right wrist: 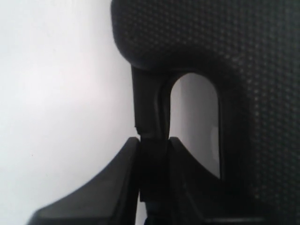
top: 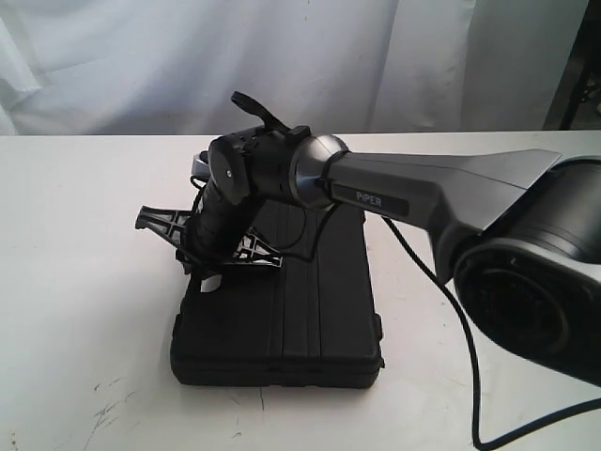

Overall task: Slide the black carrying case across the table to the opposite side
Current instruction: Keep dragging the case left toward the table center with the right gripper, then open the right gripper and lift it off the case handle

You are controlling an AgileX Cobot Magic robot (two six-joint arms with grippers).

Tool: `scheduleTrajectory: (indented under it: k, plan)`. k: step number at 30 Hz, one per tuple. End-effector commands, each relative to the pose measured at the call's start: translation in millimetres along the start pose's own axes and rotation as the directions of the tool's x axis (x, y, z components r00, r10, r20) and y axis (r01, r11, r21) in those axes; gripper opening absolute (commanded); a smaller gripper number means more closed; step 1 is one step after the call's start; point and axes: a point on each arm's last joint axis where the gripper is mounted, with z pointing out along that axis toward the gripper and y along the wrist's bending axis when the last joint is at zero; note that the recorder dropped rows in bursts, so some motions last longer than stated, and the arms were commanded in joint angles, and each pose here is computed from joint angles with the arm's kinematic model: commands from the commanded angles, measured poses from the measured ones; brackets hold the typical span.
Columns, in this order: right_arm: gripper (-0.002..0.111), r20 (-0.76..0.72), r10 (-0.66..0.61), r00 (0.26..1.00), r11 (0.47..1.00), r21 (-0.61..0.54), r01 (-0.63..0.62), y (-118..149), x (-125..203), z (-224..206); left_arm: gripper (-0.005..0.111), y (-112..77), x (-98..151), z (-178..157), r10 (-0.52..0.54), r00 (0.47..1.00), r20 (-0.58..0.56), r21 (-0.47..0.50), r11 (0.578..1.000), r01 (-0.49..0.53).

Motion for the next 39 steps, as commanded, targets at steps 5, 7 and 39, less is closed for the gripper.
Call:
scheduleTrajectory:
  k: [5, 7, 39]
  plan:
    - [0.000, 0.074, 0.037, 0.997, 0.990, -0.137, -0.027, 19, -1, -2, 0.000, 0.0, 1, 0, -0.004, 1.000, 0.007, 0.000, 1.000, 0.004]
    - [0.000, 0.094, 0.020, 0.995, 0.993, -0.117, -0.009, 16, -4, -2, 0.000, 0.0, 1, 0, -0.004, 1.000, 0.007, 0.000, 1.000, 0.004]
    - [0.002, 0.156, -0.326, 0.933, 0.940, -0.057, 0.338, 17, -31, -106, 0.000, 0.0, 1, 0, -0.004, 1.000, 0.007, 0.000, 1.000, 0.004]
